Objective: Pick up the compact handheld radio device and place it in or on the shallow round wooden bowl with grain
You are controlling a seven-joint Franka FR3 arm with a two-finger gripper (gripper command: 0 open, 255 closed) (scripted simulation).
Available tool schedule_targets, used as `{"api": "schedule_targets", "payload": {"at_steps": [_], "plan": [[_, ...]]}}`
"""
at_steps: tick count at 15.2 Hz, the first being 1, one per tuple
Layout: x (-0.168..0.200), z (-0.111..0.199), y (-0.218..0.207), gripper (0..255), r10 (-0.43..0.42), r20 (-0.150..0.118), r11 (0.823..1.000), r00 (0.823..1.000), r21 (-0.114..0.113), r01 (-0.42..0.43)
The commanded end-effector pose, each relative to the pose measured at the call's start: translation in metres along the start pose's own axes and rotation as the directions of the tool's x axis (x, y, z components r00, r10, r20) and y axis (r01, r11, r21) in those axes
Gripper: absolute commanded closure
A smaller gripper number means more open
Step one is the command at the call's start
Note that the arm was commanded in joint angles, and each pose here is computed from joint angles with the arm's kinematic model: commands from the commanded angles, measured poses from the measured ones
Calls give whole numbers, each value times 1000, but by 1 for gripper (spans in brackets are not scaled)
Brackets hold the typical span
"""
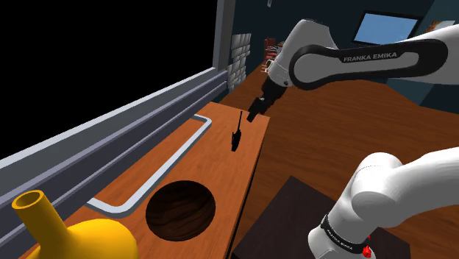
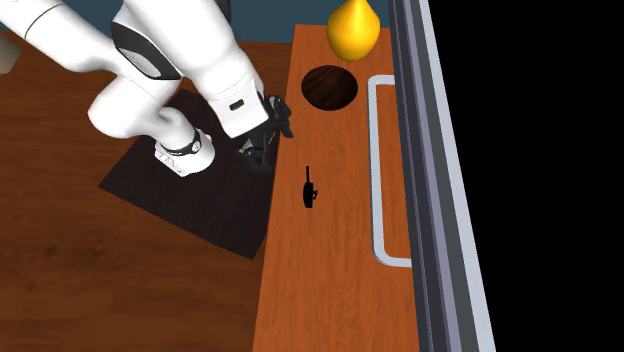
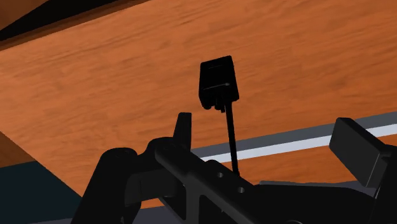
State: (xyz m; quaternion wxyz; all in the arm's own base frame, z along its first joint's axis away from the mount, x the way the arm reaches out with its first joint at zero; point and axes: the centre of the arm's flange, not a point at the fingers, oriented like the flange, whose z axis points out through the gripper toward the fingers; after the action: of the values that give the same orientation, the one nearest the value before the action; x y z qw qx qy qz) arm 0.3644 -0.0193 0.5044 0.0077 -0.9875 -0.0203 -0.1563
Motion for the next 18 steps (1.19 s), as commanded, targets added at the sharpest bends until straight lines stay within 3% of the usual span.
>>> {"api": "schedule_targets", "payload": {"at_steps": [1,7,14,18], "plan": [[5,26,5,0,24,-25,1000,999,4,-24],[14,95,19,0,86,-78,996,993,18,-85],[17,134,19,0,86,-78,996,993,18,-85],[17,134,19,0,86,-78,996,993,18,-85]]}}
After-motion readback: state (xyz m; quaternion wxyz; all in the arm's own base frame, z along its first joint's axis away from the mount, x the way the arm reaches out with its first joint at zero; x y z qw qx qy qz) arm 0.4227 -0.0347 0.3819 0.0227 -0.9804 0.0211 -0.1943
